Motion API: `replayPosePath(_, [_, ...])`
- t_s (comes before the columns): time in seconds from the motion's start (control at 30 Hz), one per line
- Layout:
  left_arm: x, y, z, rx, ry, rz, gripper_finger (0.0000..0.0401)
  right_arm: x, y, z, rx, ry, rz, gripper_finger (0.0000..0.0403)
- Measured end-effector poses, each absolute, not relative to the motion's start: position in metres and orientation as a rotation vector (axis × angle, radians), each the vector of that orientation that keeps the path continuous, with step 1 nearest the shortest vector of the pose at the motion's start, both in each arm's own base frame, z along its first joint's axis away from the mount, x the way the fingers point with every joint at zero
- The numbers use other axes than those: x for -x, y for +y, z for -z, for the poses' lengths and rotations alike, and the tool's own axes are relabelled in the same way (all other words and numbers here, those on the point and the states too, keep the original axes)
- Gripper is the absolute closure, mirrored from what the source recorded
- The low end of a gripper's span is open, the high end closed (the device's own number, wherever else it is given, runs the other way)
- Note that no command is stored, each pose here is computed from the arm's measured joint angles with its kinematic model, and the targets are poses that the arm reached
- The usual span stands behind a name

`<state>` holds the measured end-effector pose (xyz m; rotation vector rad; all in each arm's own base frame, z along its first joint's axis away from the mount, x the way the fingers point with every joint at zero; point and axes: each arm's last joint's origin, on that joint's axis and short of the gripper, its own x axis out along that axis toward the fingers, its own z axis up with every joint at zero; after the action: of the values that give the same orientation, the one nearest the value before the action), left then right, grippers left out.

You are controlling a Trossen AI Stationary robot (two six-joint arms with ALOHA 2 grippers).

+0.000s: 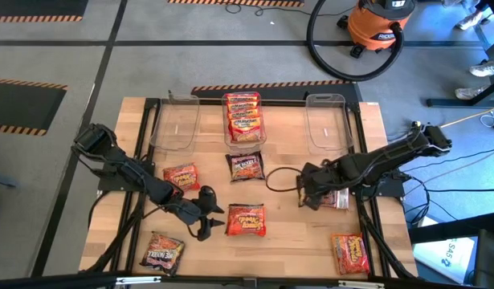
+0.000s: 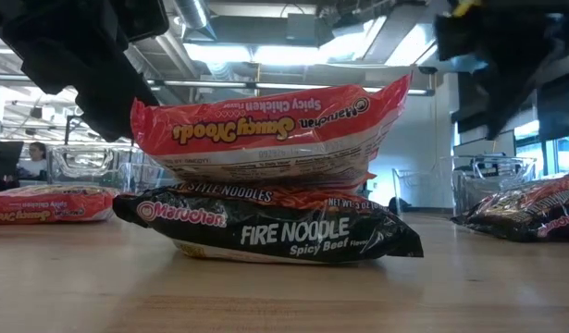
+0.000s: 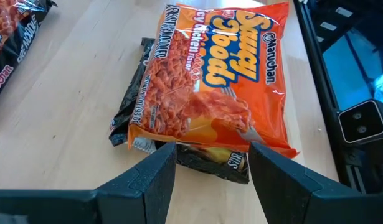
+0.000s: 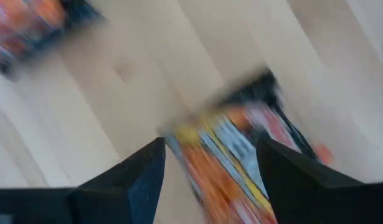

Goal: Sort Maruchan noodles
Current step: Put the bottom left orange noodle pack into the right transparent bin

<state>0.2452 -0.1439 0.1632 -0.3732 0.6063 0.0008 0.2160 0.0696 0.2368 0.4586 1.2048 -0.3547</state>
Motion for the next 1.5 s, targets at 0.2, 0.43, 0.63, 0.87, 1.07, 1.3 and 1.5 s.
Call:
replayPosePath(0.2, [-0.245,-0.144,-0.163,0.375,0.609,0.004,0.0206,-0.239,0.078,-0.225,-0.514,1.012,0.189,0.0173])
replayPosePath(0.43, [-0.245,-0.146,-0.161,0.370,0.615,0.009,0.0206,-0.262,0.090,-0.207,-0.604,0.914,-0.001,0.0173])
replayPosePath(0.63, [-0.248,-0.153,-0.150,0.362,0.620,0.020,0.0206,-0.284,0.101,-0.185,-0.721,0.864,-0.111,0.0173])
replayPosePath(0.87, [-0.254,-0.158,-0.135,0.370,0.607,0.022,0.0206,-0.302,0.109,-0.161,-0.894,0.871,-0.137,0.0173])
replayPosePath(1.07, [-0.255,-0.157,-0.135,0.336,0.570,-0.014,0.0206,-0.312,0.112,-0.149,-0.973,0.842,-0.123,0.0173])
replayPosePath(1.3, [-0.259,-0.155,-0.138,0.320,0.547,0.013,0.0206,-0.319,0.114,-0.145,-1.018,0.781,-0.141,0.0173])
replayPosePath(1.5, [-0.260,-0.154,-0.139,0.307,0.531,0.027,0.0206,-0.319,0.113,-0.145,-1.020,0.747,-0.097,0.0173])
